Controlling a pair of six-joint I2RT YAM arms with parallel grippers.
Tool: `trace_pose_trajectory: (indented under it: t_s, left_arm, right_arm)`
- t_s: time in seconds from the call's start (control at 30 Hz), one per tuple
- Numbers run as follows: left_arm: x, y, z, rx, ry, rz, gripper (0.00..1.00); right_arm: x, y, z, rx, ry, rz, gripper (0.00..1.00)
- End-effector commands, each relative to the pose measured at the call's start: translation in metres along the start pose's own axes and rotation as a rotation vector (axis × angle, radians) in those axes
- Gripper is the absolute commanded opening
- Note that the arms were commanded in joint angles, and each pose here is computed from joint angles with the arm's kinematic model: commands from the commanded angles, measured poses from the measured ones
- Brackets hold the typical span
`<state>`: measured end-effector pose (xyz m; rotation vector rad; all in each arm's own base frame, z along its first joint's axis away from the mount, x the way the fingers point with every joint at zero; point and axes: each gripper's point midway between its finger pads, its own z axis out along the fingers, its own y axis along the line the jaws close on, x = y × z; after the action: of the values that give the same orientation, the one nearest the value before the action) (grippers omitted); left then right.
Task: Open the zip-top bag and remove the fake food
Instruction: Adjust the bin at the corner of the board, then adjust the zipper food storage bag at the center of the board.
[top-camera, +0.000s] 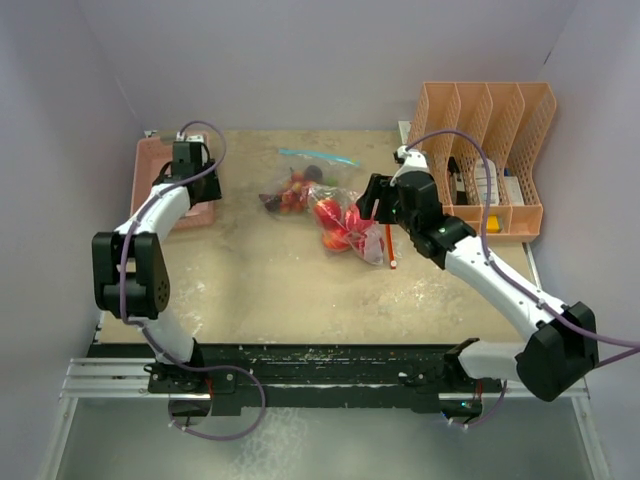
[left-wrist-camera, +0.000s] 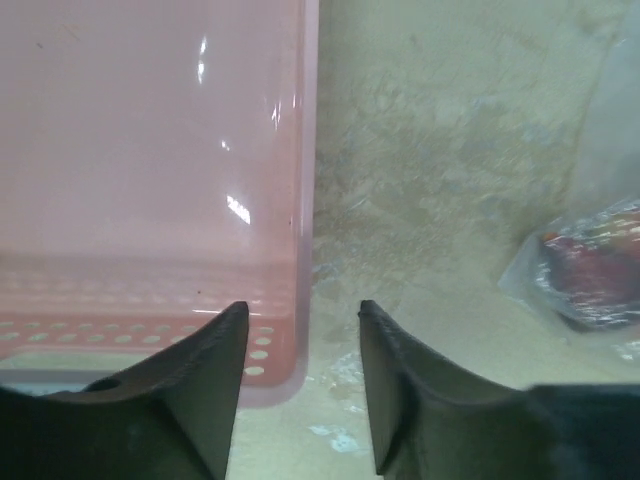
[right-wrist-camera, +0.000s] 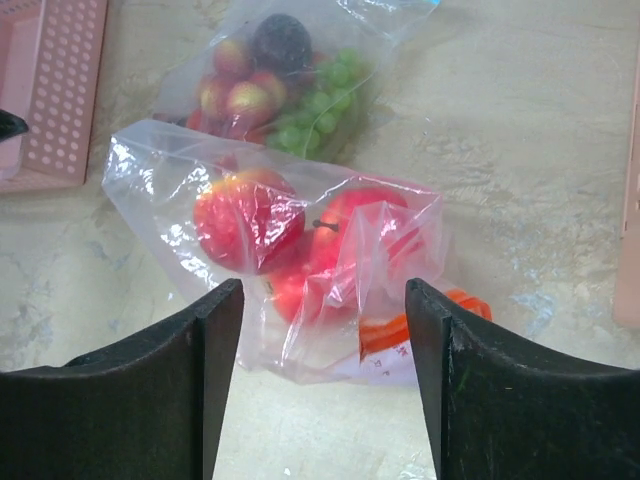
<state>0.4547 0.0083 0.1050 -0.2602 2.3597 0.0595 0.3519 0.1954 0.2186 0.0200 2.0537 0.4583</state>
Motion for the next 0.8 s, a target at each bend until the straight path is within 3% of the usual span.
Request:
trace_pose_trajectory:
  t_s: [0.0,0.1,0.2,0.4,0.53,0.63,0.77]
  left_arm:
    - [-0.051,-0.017,-0.051,0.063,-0.179,-0.036,0.61]
    - [-0.061,-0.032,-0.075,0.104,-0.224,-0.029,0.76]
    - [-0.064,-0.057,-0.103,0.151,-0.274,0.000,0.79]
    - [-0.048,-0.130,-0.158,0.357,-0.374,0.051,0.81]
    - [-0.023,-0.164,-0.179,0.500,-0.351,0.043,0.83]
    - [0.006,-0.177,-0.183,0.537,-0.319,0.039,0.86]
    - [0.034,-0.190,-0.184,0.547,-0.284,0.057,1.00]
  right_arm:
    - [-0.012,-0.003,-0.015,0.013,-0.040,-0.011,0.71]
    - [0.001,-0.019,-0.020,0.063,-0.036,-0.015,0.73]
    - [0.008,-0.026,-0.026,0.072,-0.045,-0.018,0.76]
    - [0.011,-0.035,-0.016,0.098,-0.058,-0.069,0.73]
    - [0.020,-0.044,-0.004,0.143,-0.023,-0.054,0.73]
    - [0.045,-0.064,0.013,0.199,0.028,-0.011,0.80]
    - [0.066,-0.093,0.042,0.235,0.076,0.052,0.83]
